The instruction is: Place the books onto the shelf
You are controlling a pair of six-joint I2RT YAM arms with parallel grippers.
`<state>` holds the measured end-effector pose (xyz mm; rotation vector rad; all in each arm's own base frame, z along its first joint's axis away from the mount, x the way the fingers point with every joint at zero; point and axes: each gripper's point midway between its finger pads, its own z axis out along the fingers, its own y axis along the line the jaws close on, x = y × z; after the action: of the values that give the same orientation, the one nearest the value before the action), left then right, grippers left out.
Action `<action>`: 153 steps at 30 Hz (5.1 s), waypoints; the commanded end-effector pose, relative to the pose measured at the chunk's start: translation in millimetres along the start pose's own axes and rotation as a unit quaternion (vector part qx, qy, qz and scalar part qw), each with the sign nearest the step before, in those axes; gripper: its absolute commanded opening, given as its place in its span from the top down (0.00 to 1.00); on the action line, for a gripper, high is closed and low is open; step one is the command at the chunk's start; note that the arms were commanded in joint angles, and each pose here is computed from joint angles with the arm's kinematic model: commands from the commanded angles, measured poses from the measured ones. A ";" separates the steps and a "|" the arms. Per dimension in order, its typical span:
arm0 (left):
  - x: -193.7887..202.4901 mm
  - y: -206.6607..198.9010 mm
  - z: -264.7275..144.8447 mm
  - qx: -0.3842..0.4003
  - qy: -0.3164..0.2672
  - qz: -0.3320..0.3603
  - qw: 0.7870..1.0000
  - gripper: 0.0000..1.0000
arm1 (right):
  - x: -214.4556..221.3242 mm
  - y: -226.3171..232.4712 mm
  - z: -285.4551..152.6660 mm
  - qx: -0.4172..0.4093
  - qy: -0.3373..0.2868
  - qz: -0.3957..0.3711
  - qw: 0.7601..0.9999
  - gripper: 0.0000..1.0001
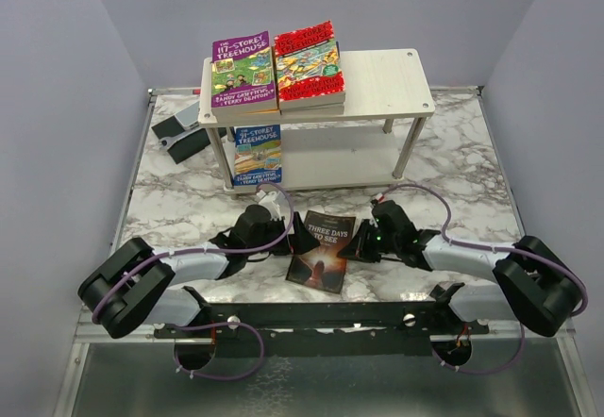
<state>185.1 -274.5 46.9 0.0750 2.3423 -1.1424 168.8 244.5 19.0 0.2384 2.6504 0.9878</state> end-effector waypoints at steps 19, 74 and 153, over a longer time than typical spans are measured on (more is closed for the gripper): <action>43.2 -4.0 -20.0 -0.001 0.105 -0.011 0.994 0.01 | -15.7 47.8 -75.3 -0.059 -0.069 -0.044 0.995 0.99; -30.2 -160.6 -140.6 0.380 -0.047 -0.093 0.919 1.00 | 19.8 131.4 -124.2 -0.365 -0.017 -0.061 0.929 0.25; -155.8 -66.6 -228.7 -0.163 -0.297 0.185 0.923 0.01 | -109.2 167.8 -61.8 -0.138 -0.111 -0.121 0.977 1.00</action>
<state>200.6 -135.9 292.2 0.0344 1.8322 -0.5890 248.8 301.3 190.0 0.0771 2.2621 1.1653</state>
